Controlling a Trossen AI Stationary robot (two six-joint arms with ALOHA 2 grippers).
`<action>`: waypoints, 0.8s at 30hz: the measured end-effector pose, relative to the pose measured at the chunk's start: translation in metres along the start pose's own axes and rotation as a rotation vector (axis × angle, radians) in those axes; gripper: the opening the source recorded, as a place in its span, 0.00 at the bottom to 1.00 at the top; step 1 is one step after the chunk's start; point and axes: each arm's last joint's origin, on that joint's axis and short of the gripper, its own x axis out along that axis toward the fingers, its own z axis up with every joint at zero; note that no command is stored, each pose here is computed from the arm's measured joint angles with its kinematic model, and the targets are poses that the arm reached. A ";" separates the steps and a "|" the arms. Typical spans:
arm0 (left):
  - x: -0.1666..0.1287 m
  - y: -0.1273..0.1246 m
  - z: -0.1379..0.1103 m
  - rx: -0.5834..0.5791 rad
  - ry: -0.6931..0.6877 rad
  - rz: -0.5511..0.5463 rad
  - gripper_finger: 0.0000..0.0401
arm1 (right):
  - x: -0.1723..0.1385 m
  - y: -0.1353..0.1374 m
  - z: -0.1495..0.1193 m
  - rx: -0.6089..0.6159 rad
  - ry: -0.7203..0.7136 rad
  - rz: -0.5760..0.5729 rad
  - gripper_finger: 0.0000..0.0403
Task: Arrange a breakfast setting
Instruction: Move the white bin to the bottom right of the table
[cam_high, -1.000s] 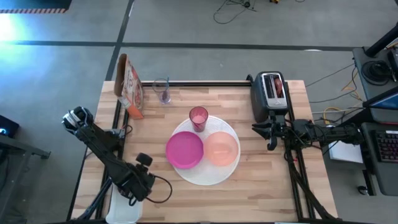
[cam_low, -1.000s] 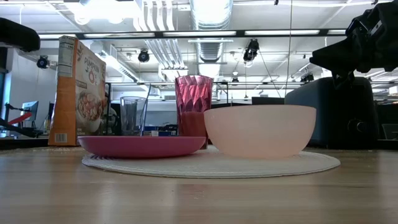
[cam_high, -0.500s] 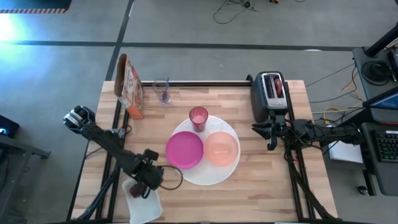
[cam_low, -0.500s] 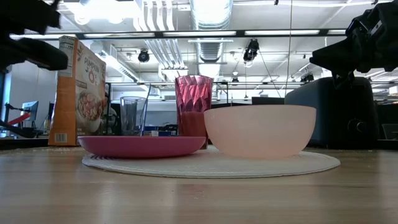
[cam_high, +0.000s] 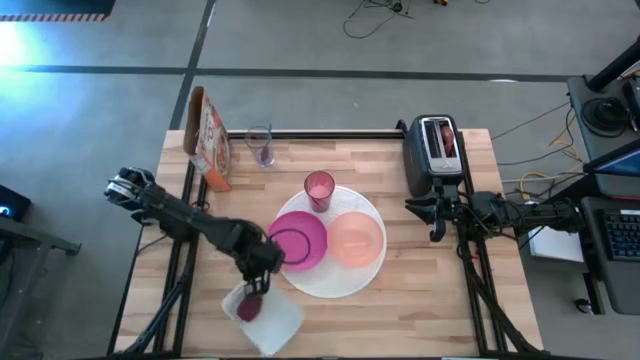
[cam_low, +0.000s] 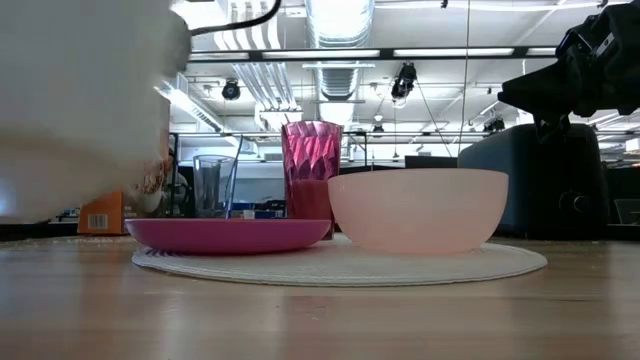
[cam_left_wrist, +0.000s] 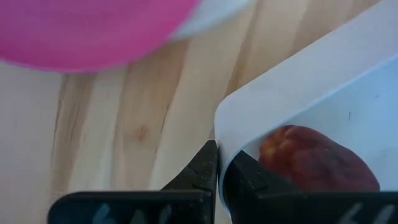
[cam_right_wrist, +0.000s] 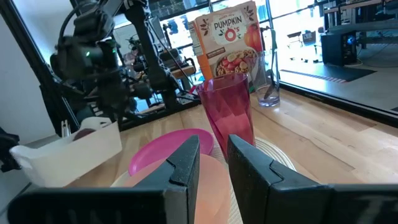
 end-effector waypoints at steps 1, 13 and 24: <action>-0.002 0.000 0.004 -0.044 -0.017 -0.013 0.00 | 0.000 0.000 0.000 0.000 0.000 0.000 0.18; -0.031 -0.017 0.049 -0.326 -0.314 -0.237 0.00 | 0.000 0.000 0.000 0.000 0.000 0.000 0.18; -0.019 -0.047 0.103 -0.171 -0.219 -0.110 0.00 | 0.000 0.000 0.000 0.000 0.002 0.000 0.18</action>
